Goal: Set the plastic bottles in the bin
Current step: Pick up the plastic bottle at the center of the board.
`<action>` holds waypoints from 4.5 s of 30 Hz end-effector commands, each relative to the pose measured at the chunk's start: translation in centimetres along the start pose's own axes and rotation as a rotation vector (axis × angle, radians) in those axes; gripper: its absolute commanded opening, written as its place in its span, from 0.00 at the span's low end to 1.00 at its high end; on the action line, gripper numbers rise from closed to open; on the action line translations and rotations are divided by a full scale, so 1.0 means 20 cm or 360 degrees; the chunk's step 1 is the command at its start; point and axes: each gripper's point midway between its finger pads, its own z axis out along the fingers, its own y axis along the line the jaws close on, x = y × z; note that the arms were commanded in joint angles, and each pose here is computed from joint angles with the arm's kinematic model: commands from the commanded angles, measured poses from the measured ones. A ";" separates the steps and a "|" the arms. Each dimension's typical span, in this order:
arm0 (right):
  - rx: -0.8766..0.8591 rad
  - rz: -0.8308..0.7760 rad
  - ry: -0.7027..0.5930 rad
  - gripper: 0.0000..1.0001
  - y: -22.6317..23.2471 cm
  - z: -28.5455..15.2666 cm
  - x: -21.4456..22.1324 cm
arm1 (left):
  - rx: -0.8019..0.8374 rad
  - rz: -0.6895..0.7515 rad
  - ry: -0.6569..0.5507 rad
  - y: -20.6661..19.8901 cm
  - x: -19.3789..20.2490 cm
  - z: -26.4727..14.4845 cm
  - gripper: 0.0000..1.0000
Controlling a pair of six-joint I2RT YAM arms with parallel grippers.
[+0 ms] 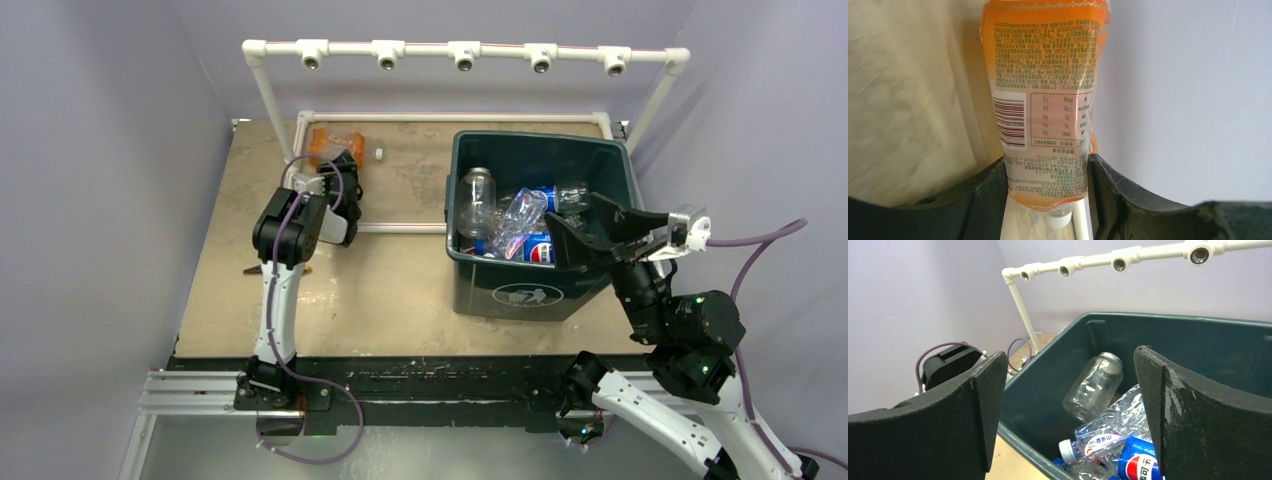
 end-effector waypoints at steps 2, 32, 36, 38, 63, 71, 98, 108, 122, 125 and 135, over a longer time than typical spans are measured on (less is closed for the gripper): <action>-0.0005 0.0072 -0.0039 0.96 0.01 0.00 -0.03 | 0.0177 -0.0098 0.0052 -0.25 -0.04 -0.28 0.00; -0.0456 0.0253 0.0162 0.98 0.35 0.14 0.04 | 0.0584 0.0580 0.0712 -1.05 -0.66 -1.73 0.00; -0.0519 0.0289 0.0289 0.98 0.42 0.18 0.11 | 0.0791 0.0927 0.0944 -1.21 -0.65 -1.90 0.00; -0.0569 0.0330 0.0360 0.99 0.46 0.18 0.15 | 0.0954 0.1094 0.1088 -1.27 -0.62 -1.99 0.00; -0.1272 0.0529 0.0407 0.99 0.89 0.17 0.21 | 0.2144 0.0877 0.1486 -1.43 -0.78 -2.73 0.00; -0.1309 0.0536 0.0476 0.99 1.03 0.20 0.25 | 0.2171 0.0809 0.1510 -1.49 -0.76 -2.73 0.00; -0.1506 0.0519 0.0633 0.98 1.18 0.27 0.30 | 0.2297 0.0713 0.1564 -1.53 -0.76 -2.79 0.00; -0.1621 0.0536 0.0715 0.67 1.23 0.23 0.32 | 0.2244 0.0744 0.1571 -1.52 -0.74 -2.76 0.00; -0.1510 0.0503 0.0133 0.25 1.08 0.14 -0.11 | 0.1906 0.0880 0.1222 -1.49 -0.82 -2.55 0.92; -0.1343 0.0408 -0.0077 0.24 0.96 0.14 -0.23 | 0.1871 0.0903 0.1161 -1.48 -0.84 -2.52 0.92; -0.0968 0.0386 -0.0315 0.21 0.71 0.12 -0.43 | 0.1875 0.0910 0.1072 -1.52 -0.83 -2.47 0.91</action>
